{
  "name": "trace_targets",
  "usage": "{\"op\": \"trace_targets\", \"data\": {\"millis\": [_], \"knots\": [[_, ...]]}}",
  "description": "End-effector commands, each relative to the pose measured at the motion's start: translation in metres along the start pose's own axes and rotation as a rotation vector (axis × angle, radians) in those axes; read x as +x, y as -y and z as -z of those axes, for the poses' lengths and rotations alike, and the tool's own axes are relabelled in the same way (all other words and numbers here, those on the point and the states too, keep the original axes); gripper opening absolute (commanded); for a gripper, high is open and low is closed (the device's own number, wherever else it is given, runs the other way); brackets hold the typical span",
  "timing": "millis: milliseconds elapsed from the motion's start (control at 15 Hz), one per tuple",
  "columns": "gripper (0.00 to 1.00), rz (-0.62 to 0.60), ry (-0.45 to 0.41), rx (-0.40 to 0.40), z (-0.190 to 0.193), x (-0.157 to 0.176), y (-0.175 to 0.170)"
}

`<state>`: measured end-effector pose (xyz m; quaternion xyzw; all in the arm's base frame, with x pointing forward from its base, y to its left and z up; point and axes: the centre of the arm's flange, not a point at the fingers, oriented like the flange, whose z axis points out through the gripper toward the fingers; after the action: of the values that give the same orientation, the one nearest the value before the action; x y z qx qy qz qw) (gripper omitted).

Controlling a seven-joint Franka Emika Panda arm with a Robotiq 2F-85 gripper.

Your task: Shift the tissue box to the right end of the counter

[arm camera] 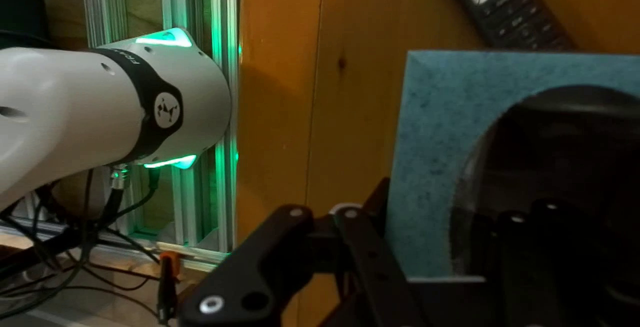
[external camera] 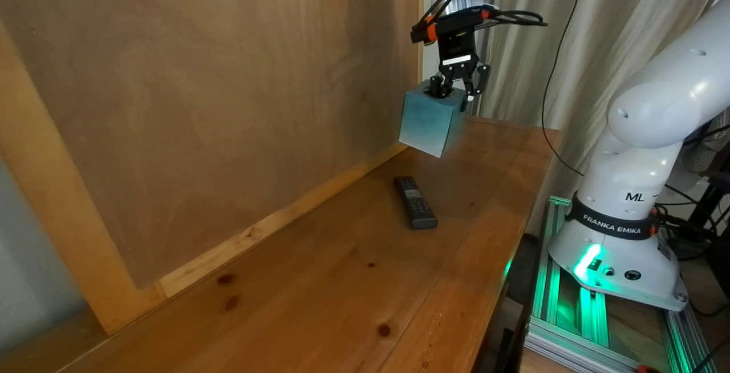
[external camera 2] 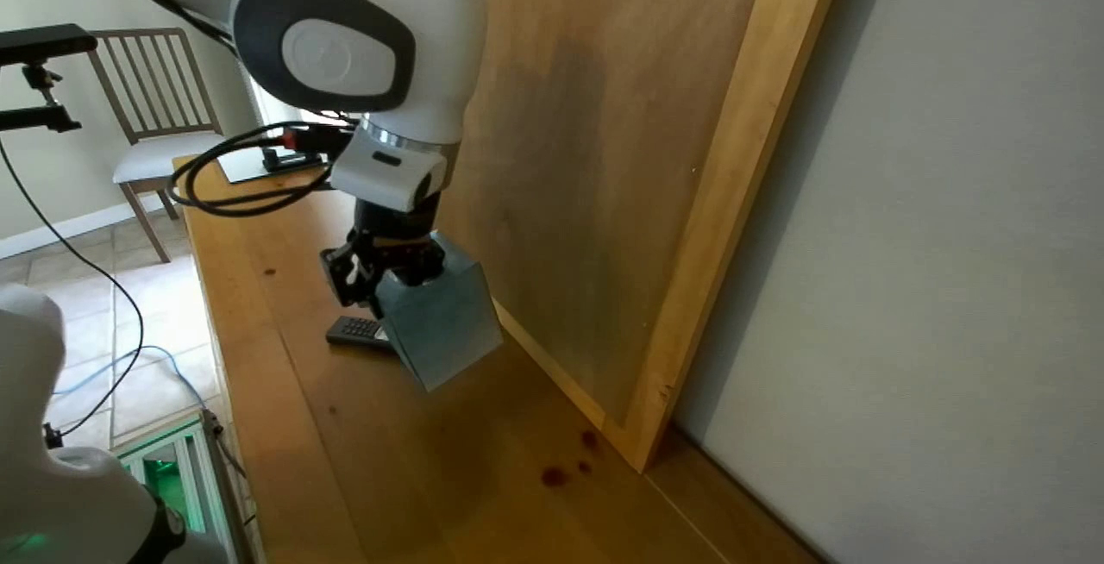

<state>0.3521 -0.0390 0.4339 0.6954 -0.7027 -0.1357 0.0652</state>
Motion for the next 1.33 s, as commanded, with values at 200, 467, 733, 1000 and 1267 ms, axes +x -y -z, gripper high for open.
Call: {"op": "trace_targets", "data": {"millis": [200,467,733,1000,1267], "knots": [[0.0,-0.133,0.051,-0.031,-0.011,0.04,-0.007],[0.0,-0.147,0.053,-0.038,-0.014,0.041,-0.007],[0.0,-0.183,0.083,-0.042,0.001,0.061,0.006],[0.0,-0.261,0.154,-0.031,0.028,0.103,0.022],[0.0,-0.356,0.186,-0.032,0.042,0.15,0.039]]}}
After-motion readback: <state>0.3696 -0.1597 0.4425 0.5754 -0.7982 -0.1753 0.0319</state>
